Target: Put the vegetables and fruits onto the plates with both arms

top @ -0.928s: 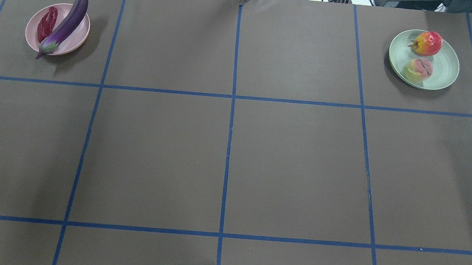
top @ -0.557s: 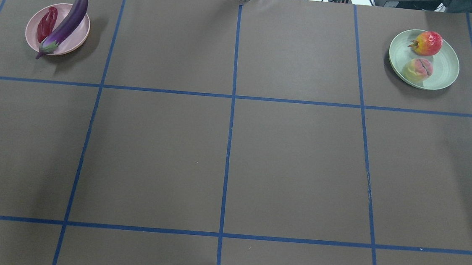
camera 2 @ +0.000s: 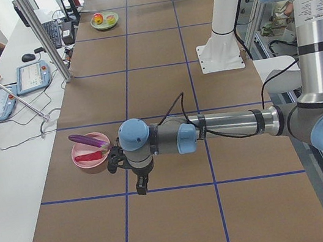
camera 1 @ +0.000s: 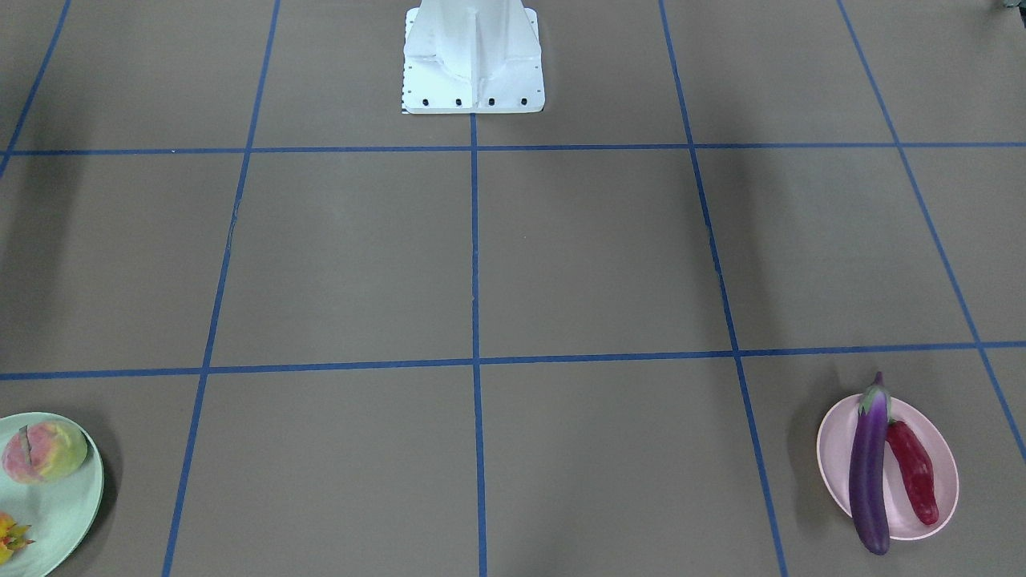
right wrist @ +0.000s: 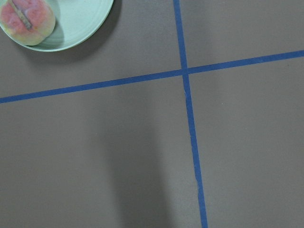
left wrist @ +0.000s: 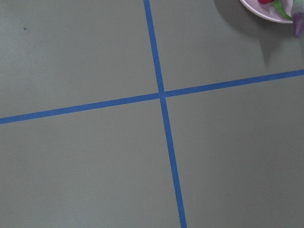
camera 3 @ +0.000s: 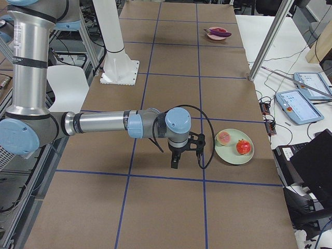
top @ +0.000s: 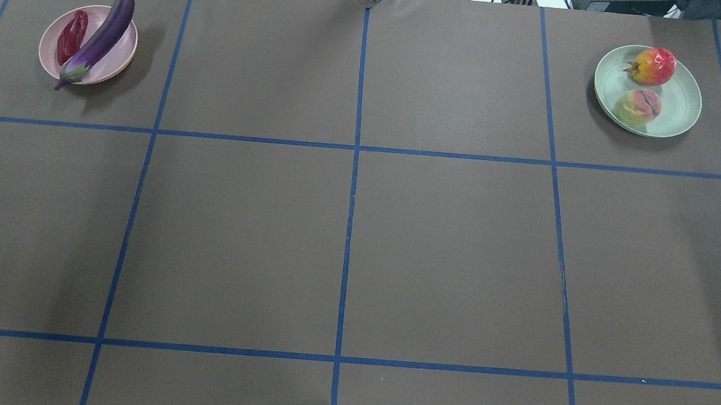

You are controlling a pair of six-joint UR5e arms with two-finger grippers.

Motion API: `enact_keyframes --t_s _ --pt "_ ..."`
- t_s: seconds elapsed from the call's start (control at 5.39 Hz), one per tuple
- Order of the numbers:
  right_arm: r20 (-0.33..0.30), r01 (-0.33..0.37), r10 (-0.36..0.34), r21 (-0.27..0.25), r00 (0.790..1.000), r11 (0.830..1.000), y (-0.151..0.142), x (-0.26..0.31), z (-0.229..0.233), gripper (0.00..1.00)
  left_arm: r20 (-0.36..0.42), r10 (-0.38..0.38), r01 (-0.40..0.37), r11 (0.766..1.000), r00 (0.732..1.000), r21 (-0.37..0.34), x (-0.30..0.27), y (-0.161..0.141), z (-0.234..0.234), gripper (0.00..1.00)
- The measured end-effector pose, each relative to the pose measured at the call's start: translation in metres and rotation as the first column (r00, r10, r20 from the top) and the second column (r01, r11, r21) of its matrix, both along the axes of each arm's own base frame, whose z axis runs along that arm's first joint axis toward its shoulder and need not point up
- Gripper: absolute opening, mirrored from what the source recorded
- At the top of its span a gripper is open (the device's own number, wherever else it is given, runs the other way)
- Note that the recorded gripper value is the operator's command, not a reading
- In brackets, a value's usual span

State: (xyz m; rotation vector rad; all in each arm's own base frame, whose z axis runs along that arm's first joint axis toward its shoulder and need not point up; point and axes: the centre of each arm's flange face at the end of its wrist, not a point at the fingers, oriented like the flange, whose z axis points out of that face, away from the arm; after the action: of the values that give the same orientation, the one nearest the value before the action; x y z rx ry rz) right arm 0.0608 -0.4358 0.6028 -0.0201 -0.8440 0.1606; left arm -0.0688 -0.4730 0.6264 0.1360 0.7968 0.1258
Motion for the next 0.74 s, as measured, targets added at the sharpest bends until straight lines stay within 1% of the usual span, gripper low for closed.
enact_keyframes --t_s 0.37,0.74 --pt "-0.010 -0.001 0.000 -0.026 1.000 1.000 0.001 0.001 0.013 1.00 0.000 -0.001 0.001 1.000 1.000 -0.001 0.000 0.000 0.000 1.00" --pt "-0.010 0.000 0.000 -0.035 1.000 0.999 0.001 0.001 0.018 1.00 0.000 -0.001 0.001 1.000 1.000 -0.001 0.000 -0.001 0.000 1.00"
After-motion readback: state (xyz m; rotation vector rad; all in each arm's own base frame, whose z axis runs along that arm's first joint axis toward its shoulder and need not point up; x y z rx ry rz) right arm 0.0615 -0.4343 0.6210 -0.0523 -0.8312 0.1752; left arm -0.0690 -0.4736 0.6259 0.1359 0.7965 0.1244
